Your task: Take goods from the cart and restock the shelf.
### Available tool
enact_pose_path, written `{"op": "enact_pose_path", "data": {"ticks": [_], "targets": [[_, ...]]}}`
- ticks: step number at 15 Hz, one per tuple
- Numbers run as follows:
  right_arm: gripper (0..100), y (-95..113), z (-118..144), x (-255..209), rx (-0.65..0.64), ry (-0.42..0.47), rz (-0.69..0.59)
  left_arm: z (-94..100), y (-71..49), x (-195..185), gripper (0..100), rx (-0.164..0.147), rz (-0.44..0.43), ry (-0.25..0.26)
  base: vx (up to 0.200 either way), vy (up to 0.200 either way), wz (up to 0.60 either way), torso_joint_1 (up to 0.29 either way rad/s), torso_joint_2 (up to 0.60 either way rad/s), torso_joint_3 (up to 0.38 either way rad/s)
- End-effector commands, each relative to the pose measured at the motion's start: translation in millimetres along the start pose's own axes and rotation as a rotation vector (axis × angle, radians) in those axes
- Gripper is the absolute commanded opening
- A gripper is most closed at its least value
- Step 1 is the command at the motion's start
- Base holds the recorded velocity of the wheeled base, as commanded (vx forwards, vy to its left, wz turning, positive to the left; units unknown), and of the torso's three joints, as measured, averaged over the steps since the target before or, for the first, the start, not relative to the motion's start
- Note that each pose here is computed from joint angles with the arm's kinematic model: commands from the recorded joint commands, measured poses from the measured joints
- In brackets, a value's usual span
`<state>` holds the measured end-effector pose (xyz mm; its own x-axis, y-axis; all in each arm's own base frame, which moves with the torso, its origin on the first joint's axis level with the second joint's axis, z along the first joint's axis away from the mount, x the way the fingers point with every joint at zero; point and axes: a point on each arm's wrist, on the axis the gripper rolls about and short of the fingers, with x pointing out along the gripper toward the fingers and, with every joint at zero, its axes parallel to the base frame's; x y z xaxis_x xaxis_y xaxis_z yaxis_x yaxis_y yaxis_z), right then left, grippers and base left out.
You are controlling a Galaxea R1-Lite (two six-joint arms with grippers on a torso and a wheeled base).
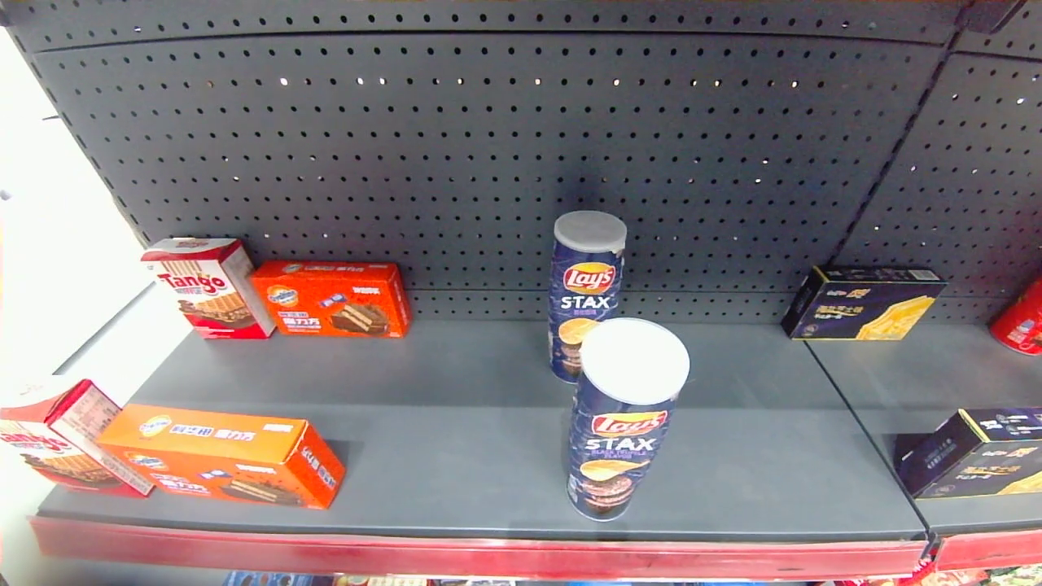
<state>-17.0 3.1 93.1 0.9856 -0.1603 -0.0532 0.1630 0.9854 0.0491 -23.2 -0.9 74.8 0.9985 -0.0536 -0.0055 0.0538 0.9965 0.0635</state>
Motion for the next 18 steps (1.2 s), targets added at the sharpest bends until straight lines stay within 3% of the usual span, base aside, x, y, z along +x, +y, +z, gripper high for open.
{"op": "enact_pose_path", "data": {"ticks": [1,3,8,11,15,18], "targets": [[100,4.5,83.9,27.3,0.057,0.08,0.035,0.0,0.0,0.2,100,0.0,0.0,0.004,0.0,0.0,0.0,0.0,0.0,0.0],[100,9.1,92.6,33.0,0.017,0.101,0.221,0.0,0.0,0.3,100,-0.001,0.001,0.004,0.0,0.0,0.0,0.0,0.0,0.0],[100,31.0,96.1,76.5,-0.09,0.297,0.46,0.0,0.0,0.3,100,-0.006,0.0,0.004,0.0,0.0,0.0,0.0,0.0,0.0],[100,52.1,89.2,103.5,-0.144,0.36,0.563,0.0,0.0,0.2,100,-0.007,0.0,0.004,0.0,0.0,0.0,0.0,0.0,0.0],[100,71.8,92.2,129.3,-0.205,0.397,0.6,0.0,0.0,0.2,100,-0.007,0.0,0.004,0.0,0.0,0.0,0.0,0.0,0.0],[100,98.2,99.7,149.4,-0.252,0.416,0.637,0.0,0.0,0.2,100,-0.006,0.0,0.004,0.0,0.0,0.0,0.0,0.0,0.0]]}}
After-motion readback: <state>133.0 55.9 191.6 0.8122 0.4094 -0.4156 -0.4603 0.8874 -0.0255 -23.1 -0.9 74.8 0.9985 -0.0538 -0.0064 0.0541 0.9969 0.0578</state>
